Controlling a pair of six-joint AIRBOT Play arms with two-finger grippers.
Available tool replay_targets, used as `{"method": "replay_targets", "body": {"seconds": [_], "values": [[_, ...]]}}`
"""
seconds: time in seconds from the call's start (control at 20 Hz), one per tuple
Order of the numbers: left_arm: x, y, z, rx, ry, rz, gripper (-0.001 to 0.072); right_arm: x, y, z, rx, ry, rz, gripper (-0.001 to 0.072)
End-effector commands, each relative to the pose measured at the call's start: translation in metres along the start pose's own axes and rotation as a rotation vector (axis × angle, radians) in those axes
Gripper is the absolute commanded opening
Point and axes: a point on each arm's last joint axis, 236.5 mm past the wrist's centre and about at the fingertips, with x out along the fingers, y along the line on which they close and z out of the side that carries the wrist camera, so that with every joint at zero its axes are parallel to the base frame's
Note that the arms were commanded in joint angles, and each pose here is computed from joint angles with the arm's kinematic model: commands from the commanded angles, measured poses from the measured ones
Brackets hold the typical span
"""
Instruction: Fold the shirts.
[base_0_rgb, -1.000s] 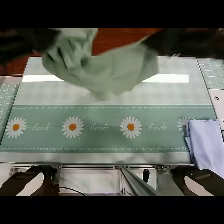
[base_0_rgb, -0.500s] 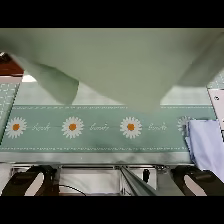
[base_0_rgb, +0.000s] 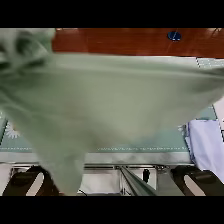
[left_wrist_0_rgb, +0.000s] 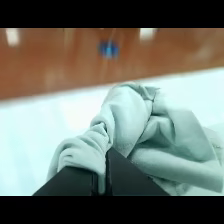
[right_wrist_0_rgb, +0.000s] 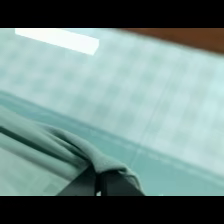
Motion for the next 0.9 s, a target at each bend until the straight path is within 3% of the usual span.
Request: {"method": "replay_targets", "body": {"seconds": [0.0,0.2,0.75,0.8,0.85], "values": [[0.070,0.036,-0.081,-0.208,0.177,-0.013,0.0018,0.088,-0.028,-0.050,0.093,0.177,0.005,0.0031],[0.160,0.090,-0.151,-0.436,0.221,0.018,0.0018,0.185,-0.071,-0.092,0.202,0.296,-0.051,0.0031],[0.316,0.087,-0.217,-0.449,0.477,-0.030,0.0019,0.328,-0.168,-0.074,0.581,0.314,0.033,0.0032],[0.317,0.084,-0.218,-0.448,0.499,-0.044,0.0042,0.335,-0.171,-0.071,0.606,0.302,0.043,0.0071],[0.316,0.081,-0.219,-0.448,0.519,-0.055,0.0194,0.340,-0.173,-0.069,0.629,0.291,0.054,0.0301]]}}
